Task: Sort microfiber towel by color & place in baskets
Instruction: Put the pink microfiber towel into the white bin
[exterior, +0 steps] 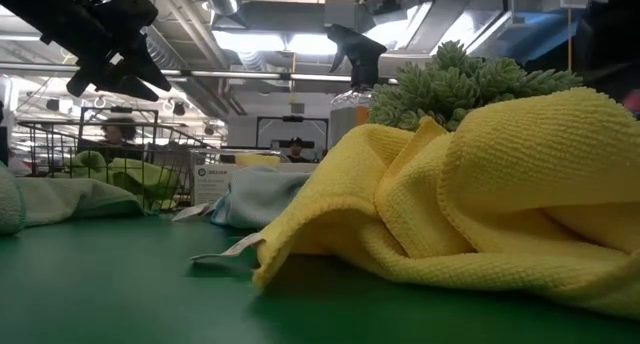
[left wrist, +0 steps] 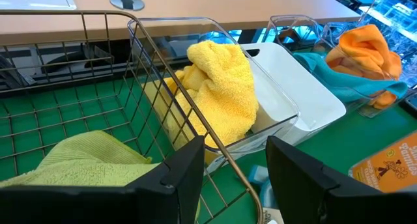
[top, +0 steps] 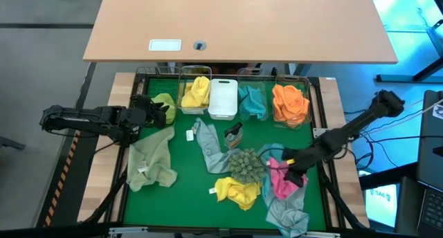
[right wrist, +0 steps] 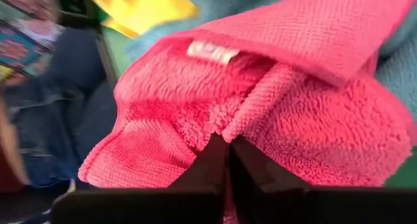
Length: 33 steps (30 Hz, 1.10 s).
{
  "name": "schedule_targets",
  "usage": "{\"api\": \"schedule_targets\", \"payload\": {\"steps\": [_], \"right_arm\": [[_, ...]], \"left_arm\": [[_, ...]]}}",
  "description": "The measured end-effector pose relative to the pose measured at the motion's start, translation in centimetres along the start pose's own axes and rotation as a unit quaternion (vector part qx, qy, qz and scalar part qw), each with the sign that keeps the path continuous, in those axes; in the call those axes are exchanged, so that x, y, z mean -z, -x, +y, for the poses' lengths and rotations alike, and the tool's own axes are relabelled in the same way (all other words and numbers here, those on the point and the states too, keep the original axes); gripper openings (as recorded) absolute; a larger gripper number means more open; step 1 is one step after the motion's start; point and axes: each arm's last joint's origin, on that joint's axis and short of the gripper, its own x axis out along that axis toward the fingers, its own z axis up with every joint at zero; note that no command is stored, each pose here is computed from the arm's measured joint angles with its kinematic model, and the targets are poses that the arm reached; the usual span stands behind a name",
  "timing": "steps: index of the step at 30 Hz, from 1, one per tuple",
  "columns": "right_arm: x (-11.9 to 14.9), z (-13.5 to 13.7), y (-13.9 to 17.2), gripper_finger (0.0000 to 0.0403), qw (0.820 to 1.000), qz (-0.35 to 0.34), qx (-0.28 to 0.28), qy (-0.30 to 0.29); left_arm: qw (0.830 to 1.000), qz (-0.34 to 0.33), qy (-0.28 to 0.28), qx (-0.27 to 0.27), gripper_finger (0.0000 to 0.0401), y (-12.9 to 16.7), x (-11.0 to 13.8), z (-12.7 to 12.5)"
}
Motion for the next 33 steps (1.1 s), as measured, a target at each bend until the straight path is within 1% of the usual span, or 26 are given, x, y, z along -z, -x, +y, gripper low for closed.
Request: {"api": "schedule_targets", "payload": {"steps": [4,8,12,15,18,21,24,30,33], "right_arm": [[0.0,0.2,1.7,0.0004,0.999,-0.044,-0.032,0.006],[0.0,0.3,3.6,0.0007,0.993,-0.106,-0.058,0.011],[0.0,0.2,5.5,0.0003,0.982,-0.170,-0.086,0.009],[0.0,0.4,6.9,0.0004,0.966,-0.229,-0.117,0.009],[-0.2,0.5,8.4,0.0006,0.943,-0.305,-0.135,0.021],[-0.5,0.7,9.6,0.0003,0.913,-0.380,-0.143,0.028],[-0.7,1.0,10.7,0.0003,0.884,-0.441,-0.146,0.042],[-1.0,1.9,12.4,0.0004,0.830,-0.524,-0.148,0.120],[-1.2,2.5,12.9,0.0004,0.805,-0.554,-0.142,0.158]], "left_arm": [[1.000,0.000,0.000,0.000,0.0157,0.0,0.0,0.0],[1.000,0.000,0.000,0.000,0.0157,0.0,0.0,0.0],[1.000,0.000,0.000,0.000,0.0157,0.0,0.0,0.0],[1.000,0.000,0.000,0.000,0.0157,0.0,0.0,0.0],[1.000,0.000,0.000,0.000,0.0157,0.0,0.0,0.0],[1.000,0.000,0.000,0.000,0.0157,0.0,0.0,0.0],[1.000,0.000,0.000,0.000,0.0157,0.0,0.0,0.0],[1.000,0.000,0.000,0.000,0.0157,0.0,0.0,0.0],[1.000,0.000,0.000,0.000,0.0157,0.0,0.0,0.0]]}}
